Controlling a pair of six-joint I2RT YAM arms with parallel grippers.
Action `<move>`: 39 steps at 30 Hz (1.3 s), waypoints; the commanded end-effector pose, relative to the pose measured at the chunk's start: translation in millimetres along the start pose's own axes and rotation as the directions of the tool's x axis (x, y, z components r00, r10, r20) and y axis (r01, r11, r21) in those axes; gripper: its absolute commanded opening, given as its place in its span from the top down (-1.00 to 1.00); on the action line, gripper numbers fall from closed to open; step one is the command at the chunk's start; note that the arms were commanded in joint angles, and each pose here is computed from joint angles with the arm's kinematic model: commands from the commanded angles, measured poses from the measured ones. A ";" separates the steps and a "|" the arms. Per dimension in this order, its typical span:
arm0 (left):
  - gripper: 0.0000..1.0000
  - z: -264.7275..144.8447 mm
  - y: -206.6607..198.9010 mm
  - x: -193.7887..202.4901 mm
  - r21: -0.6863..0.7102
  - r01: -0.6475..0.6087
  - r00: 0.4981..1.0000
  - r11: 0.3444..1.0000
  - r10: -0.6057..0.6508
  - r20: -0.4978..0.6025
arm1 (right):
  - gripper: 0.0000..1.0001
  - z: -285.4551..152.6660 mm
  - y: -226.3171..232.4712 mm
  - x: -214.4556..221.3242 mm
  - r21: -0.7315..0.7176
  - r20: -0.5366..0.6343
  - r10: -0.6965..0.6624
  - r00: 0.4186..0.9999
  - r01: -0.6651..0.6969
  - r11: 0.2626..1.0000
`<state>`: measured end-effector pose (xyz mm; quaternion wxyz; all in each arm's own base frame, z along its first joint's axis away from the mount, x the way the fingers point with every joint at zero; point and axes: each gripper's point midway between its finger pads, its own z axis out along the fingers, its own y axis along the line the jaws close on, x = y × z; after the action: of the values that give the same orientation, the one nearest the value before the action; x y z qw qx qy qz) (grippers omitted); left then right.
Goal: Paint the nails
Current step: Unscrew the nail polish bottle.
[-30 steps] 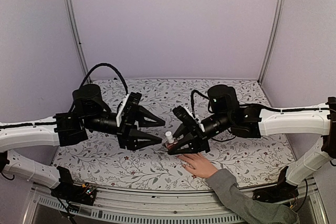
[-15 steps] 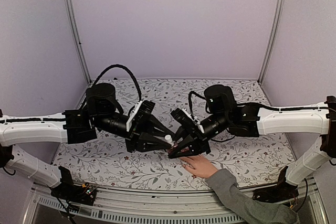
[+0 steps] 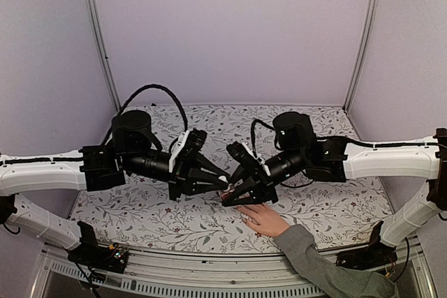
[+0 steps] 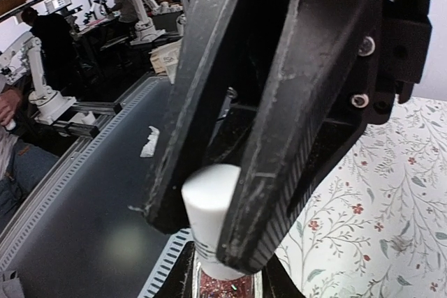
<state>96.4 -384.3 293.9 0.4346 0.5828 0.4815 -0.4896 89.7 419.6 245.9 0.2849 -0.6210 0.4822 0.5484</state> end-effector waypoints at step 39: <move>1.00 -31.5 154.6 60.6 -0.773 0.368 0.920 0.517 -0.324 0.221 | 1.00 -65.9 -173.6 -10.6 0.837 0.073 0.054 0.996 -0.091 0.539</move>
<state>258.9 -372.3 249.4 0.5534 0.2053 0.7376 -0.3279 258.9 423.4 203.8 0.4846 -0.4203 0.7211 0.2617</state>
